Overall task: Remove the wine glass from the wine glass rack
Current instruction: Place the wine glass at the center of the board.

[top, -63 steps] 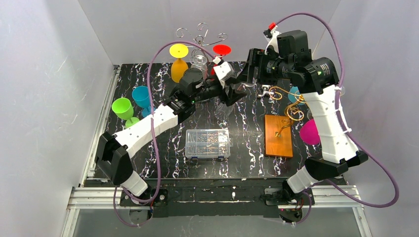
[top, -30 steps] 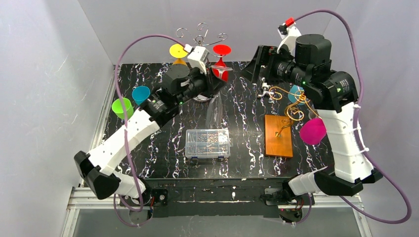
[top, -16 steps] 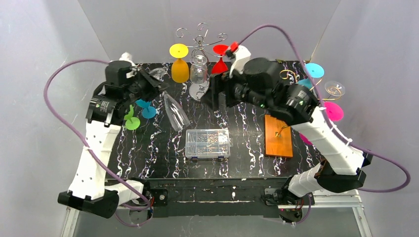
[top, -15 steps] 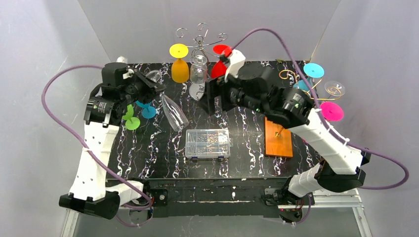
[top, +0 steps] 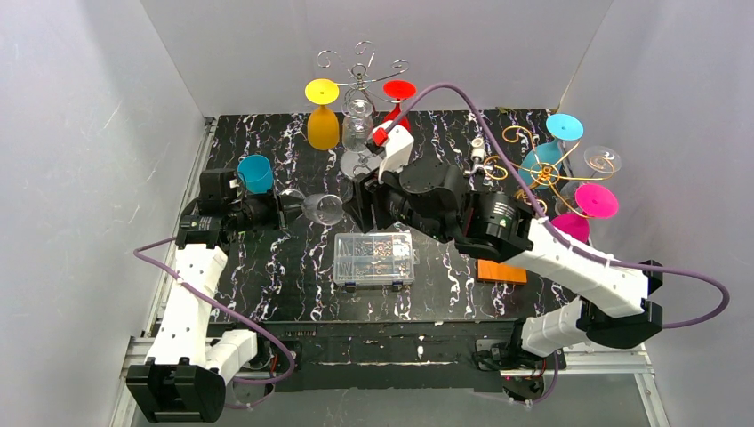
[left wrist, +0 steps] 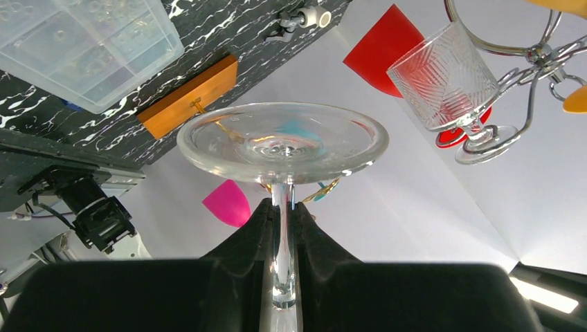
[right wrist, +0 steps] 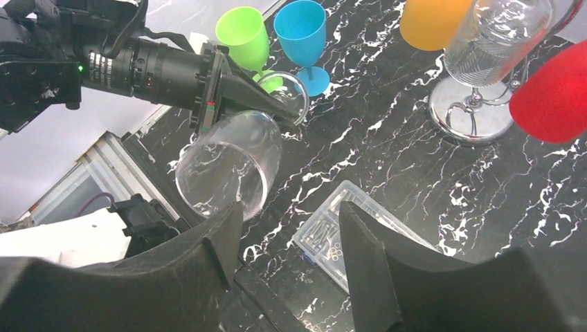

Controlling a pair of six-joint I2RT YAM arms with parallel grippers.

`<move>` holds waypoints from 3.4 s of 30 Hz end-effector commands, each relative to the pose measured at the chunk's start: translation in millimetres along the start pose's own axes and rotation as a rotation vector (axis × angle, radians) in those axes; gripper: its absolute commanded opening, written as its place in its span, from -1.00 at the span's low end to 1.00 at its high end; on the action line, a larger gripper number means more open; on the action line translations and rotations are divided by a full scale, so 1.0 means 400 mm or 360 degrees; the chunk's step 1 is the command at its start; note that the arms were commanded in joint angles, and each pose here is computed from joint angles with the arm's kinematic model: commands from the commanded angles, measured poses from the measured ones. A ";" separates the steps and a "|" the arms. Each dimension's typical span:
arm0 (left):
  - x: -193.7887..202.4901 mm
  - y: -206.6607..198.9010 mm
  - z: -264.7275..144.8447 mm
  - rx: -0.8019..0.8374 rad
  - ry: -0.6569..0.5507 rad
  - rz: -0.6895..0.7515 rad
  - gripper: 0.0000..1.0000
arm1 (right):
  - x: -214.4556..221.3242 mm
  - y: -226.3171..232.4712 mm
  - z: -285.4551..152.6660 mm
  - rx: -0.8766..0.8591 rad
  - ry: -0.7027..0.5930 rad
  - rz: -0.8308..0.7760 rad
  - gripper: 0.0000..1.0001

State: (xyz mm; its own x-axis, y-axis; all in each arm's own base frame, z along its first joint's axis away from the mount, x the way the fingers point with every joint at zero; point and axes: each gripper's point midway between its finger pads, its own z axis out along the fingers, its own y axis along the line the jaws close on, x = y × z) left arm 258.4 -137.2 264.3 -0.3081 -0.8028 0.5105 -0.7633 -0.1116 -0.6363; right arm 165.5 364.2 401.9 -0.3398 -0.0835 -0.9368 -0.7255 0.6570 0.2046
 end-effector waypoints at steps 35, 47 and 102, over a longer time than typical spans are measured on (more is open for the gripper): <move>0.015 -0.020 -0.039 0.0059 -0.0105 0.0672 -0.30 | -0.041 0.021 0.111 0.0175 0.0021 0.0079 -0.97; -0.031 -0.004 -0.074 -0.0091 -0.0316 0.1003 0.97 | -0.050 -0.027 0.121 0.0291 0.0054 0.0087 -0.97; -0.054 -0.216 -0.371 -0.0210 -0.1245 0.1871 0.97 | 0.272 -0.049 0.471 0.0341 0.0705 0.0016 -0.97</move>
State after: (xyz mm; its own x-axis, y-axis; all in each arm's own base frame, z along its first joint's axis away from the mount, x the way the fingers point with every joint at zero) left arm 249.2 -45.5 426.6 -0.4207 -0.5009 -0.7563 -0.2090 0.8648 -0.4565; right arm 247.2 485.5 218.0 -0.5977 -0.4241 -0.6804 -0.6274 0.7758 0.0676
